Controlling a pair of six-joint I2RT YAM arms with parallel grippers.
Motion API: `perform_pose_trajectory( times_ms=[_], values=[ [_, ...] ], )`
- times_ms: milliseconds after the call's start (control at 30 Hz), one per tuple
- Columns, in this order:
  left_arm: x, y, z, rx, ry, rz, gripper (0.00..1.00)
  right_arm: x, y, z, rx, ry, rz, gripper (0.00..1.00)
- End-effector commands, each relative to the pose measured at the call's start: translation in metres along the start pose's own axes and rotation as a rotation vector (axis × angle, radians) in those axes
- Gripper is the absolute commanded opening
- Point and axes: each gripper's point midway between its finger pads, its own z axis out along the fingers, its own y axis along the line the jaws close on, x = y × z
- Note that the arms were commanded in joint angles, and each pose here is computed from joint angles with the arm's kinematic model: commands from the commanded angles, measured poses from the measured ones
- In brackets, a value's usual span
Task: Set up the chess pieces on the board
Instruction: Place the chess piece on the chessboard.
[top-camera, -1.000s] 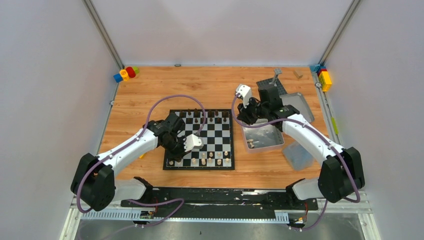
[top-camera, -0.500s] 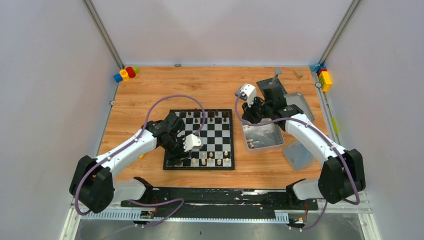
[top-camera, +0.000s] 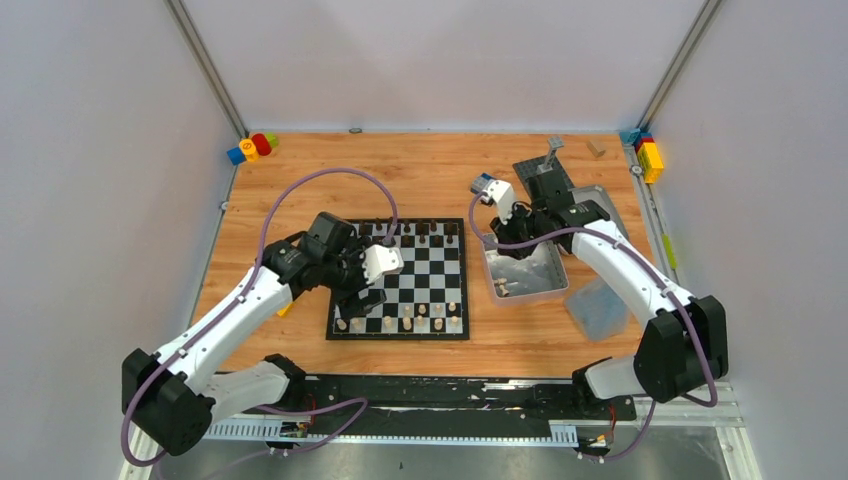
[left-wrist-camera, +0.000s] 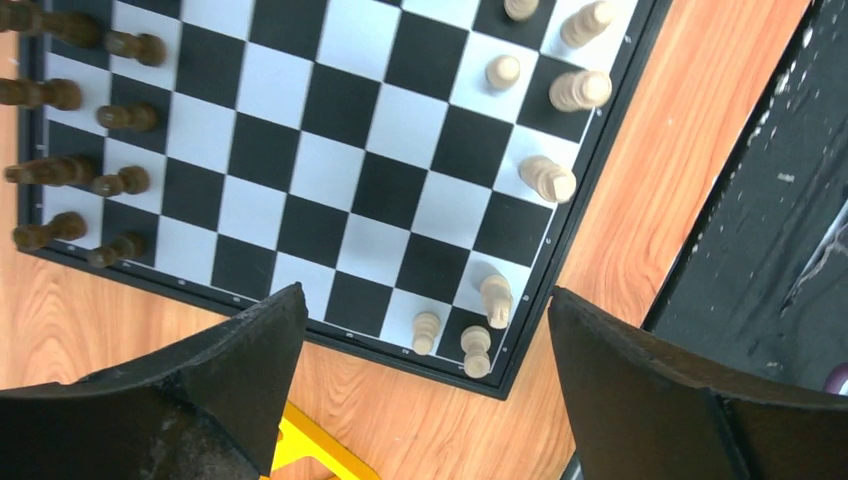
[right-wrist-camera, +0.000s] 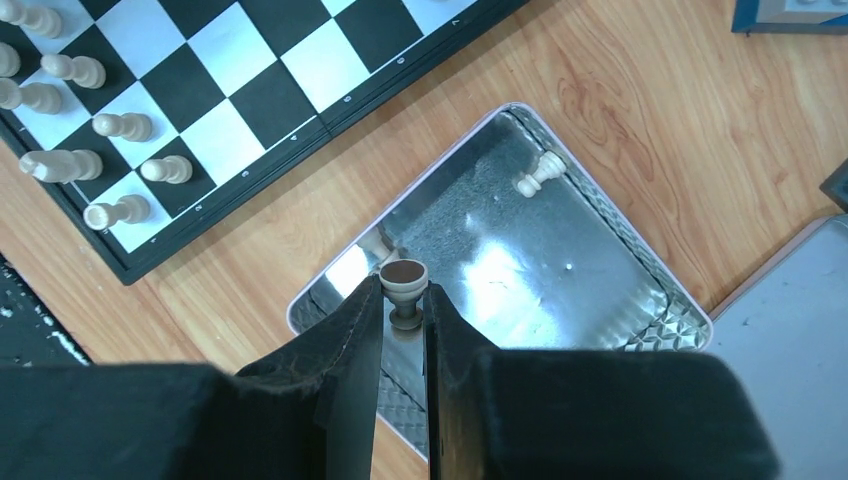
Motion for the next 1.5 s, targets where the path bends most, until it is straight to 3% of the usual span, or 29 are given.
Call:
perform_pose_trajectory(
  times_ms=[0,167,367,567,700,933,1233,1467],
  values=[
    [-0.044,0.015,-0.013,-0.058,-0.143,-0.056,0.99,-0.020,0.012,-0.008,-0.076,-0.046,-0.008,0.01],
    [-0.078,0.020,-0.014,0.004,-0.212,-0.127,1.00,-0.052,0.038,0.003,-0.176,-0.140,-0.037,0.03],
    [-0.096,0.047,-0.023,0.100,-0.313,-0.330,1.00,-0.071,0.072,0.040,-0.264,-0.116,-0.118,0.03],
    [-0.067,0.093,-0.028,0.141,-0.353,-0.653,0.94,-0.092,0.099,0.072,-0.319,-0.128,-0.193,0.03],
    [-0.042,0.111,-0.028,0.137,-0.345,-0.792,0.89,-0.101,0.111,0.098,-0.329,-0.105,-0.227,0.05],
    [-0.026,0.111,-0.036,0.073,-0.330,-0.789,0.89,-0.087,0.119,0.150,-0.339,-0.012,-0.280,0.06],
    [-0.023,0.108,-0.042,0.033,-0.332,-0.733,0.90,-0.078,0.126,0.170,-0.320,0.032,-0.322,0.12],
    [-0.022,0.110,-0.039,0.037,-0.333,-0.723,0.90,-0.080,0.128,0.167,-0.307,0.031,-0.323,0.27]
  ],
)
